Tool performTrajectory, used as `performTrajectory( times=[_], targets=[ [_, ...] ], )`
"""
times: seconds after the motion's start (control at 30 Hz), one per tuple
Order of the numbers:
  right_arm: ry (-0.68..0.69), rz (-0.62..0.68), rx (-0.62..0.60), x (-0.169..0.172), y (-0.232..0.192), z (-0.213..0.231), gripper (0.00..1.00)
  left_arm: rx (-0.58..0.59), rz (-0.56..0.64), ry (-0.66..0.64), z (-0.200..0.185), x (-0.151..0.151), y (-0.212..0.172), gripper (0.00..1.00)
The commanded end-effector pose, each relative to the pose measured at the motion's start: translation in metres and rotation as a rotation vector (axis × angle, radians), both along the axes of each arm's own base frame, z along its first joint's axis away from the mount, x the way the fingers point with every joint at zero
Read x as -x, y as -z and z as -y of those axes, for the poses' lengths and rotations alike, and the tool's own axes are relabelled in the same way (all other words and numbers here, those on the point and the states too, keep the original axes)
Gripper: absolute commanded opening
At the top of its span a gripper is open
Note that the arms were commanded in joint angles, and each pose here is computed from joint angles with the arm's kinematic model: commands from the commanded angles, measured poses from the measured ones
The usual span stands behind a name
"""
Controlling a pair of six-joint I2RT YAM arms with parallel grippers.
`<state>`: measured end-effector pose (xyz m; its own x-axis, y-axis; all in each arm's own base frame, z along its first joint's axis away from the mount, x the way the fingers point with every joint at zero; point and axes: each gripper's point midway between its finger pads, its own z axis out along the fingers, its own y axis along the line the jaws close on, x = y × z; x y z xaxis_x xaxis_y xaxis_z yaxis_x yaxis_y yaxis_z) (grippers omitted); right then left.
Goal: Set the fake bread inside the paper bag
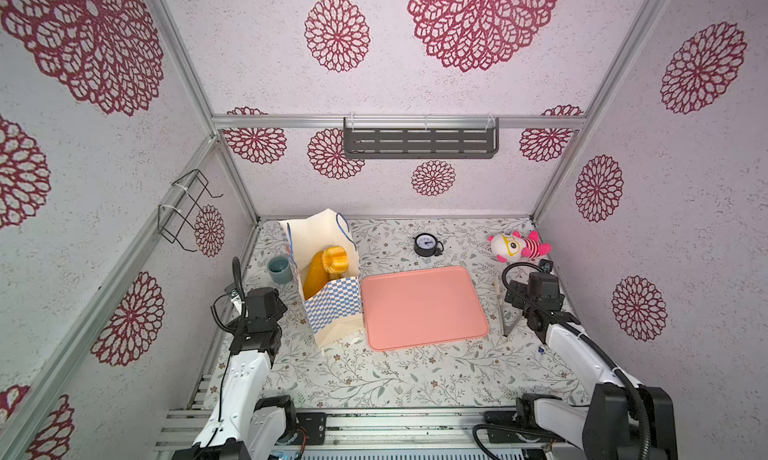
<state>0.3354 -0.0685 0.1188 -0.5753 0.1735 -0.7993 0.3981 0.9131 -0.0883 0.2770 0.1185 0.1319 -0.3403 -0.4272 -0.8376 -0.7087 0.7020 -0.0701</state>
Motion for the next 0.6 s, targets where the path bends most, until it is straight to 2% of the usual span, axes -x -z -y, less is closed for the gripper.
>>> performTrajectory(
  times=[0.0,0.3,0.47,0.57],
  targets=[
    [0.029,0.12,0.048,-0.021,-0.02,0.01,0.99,-0.066,0.081,-0.009,-0.01,-0.017,-0.015,0.97],
    [-0.035,0.234,0.065,-0.051,-0.014,0.003,0.99,-0.111,0.167,0.004,-0.015,-0.046,-0.011,0.97],
    [-0.059,0.248,0.058,-0.057,-0.006,-0.001,0.99,-0.15,0.161,0.026,-0.017,-0.057,-0.003,0.97],
    [-0.062,0.312,0.029,-0.053,-0.006,-0.004,0.99,-0.15,0.192,0.063,-0.015,-0.066,-0.005,0.97]
  ],
)
